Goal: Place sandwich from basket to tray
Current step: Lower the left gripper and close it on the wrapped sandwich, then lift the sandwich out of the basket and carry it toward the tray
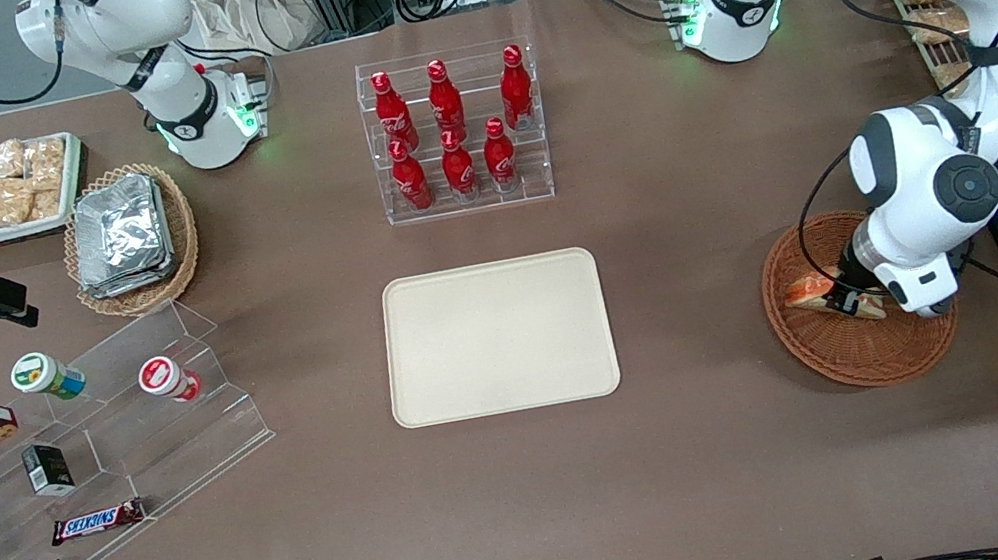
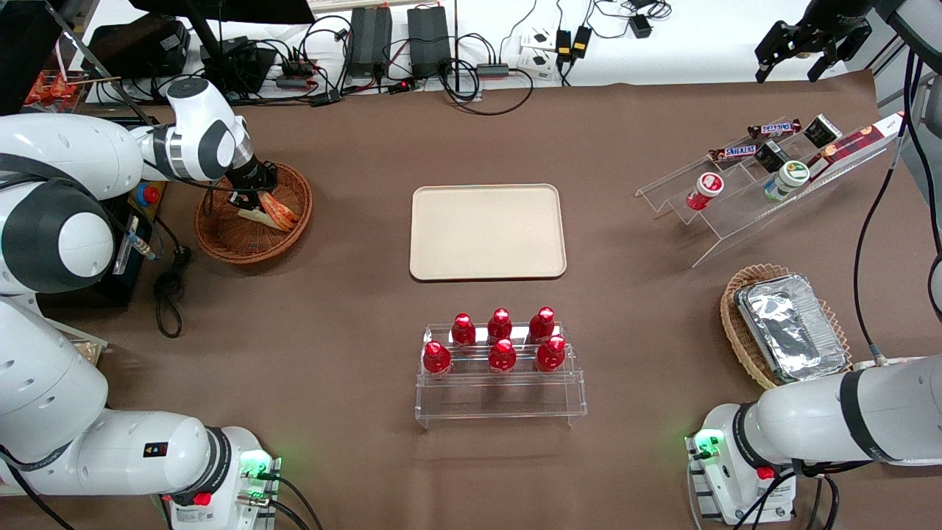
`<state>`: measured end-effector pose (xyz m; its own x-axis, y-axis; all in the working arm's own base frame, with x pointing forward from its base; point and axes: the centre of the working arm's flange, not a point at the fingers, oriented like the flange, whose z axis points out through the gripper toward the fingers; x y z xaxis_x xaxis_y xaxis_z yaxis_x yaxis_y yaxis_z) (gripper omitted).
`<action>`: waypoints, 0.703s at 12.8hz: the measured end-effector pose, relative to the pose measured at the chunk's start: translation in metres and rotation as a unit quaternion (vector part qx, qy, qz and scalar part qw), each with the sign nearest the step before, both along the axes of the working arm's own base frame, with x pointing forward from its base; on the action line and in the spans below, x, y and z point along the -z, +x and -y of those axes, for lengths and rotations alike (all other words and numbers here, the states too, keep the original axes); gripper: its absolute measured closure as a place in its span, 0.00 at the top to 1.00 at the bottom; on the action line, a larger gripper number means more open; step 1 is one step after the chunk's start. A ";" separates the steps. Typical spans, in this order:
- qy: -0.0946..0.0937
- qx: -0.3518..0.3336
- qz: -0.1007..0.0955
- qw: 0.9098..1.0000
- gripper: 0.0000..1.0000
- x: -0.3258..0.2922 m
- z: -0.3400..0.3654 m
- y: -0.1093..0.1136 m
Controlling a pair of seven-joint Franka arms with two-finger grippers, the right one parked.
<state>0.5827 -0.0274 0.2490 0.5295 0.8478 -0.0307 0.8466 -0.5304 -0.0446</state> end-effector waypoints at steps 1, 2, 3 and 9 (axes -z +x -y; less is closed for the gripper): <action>0.000 0.009 -0.006 1.000 0.19 -0.001 0.000 -0.001; -0.001 0.024 -0.012 1.000 0.19 -0.004 0.000 -0.001; -0.002 0.048 -0.016 0.999 0.19 -0.011 0.000 -0.001; -0.018 0.300 -0.007 0.954 0.16 -0.129 0.005 0.022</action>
